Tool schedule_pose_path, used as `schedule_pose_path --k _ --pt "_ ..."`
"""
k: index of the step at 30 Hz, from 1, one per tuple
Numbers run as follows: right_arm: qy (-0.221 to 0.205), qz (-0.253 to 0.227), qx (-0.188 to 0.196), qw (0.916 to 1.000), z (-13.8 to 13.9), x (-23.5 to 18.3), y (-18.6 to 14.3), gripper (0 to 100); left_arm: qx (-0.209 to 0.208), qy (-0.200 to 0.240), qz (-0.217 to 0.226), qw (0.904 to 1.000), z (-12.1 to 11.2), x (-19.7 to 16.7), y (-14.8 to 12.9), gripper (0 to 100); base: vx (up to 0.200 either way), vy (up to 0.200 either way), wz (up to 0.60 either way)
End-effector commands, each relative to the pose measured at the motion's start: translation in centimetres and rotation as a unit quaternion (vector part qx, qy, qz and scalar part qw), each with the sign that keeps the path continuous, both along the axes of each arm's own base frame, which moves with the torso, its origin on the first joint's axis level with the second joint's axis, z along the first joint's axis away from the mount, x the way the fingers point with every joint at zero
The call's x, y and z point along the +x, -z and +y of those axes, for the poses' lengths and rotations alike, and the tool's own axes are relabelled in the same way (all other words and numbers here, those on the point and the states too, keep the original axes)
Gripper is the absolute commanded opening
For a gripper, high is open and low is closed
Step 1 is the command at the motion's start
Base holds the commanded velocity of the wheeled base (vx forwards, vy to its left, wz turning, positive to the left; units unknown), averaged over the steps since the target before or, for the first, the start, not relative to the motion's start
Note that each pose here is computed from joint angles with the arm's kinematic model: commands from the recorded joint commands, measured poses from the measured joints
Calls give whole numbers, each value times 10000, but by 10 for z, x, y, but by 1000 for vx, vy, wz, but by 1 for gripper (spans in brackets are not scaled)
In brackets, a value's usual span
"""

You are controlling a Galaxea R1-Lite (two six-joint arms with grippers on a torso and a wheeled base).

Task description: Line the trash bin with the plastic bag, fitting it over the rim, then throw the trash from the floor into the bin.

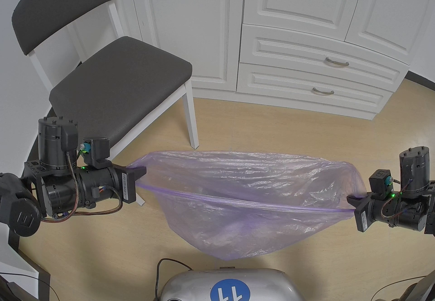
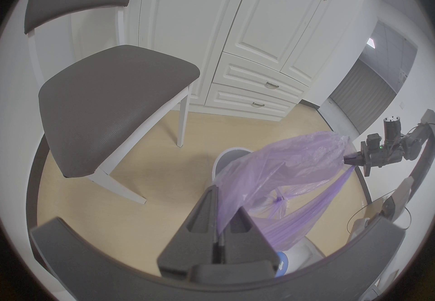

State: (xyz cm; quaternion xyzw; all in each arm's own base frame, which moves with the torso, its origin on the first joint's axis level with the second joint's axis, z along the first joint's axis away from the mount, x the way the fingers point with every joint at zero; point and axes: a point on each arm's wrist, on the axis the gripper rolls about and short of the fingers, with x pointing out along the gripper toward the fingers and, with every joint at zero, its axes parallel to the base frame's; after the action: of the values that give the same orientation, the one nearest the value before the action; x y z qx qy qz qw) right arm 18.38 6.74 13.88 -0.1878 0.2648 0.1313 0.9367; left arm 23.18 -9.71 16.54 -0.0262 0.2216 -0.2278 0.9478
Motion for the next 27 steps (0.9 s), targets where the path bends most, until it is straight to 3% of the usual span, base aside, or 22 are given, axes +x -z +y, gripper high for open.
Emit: schedule_pose_path --k 1,7,12,18,21,27 --pt "128 143 -273 9994 -7 11 7 0 49 -78 29 10000 0 8 3 0 0 0 0" --pt "110 386 -876 9954 -23 16 19 0 22 -184 8 9998 4 14 6 0 0 0 0" --pt "45 499 -927 9944 -20 20 26 0 33 -150 35 9999 3 15 7 0 0 0 0" --pt "22 80 -780 9969 -14 36 5 0 22 -136 14 9999 -4 33 12 0 0 0 0" --pt "52 -84 -683 9976 -10 51 -4 0 -58 -142 -218 9996 -12 53 11 0 0 0 0" --pt "226 -23 53 9997 -1 58 -1 0 -210 54 -352 9991 -34 66 12 0 0 0 0"
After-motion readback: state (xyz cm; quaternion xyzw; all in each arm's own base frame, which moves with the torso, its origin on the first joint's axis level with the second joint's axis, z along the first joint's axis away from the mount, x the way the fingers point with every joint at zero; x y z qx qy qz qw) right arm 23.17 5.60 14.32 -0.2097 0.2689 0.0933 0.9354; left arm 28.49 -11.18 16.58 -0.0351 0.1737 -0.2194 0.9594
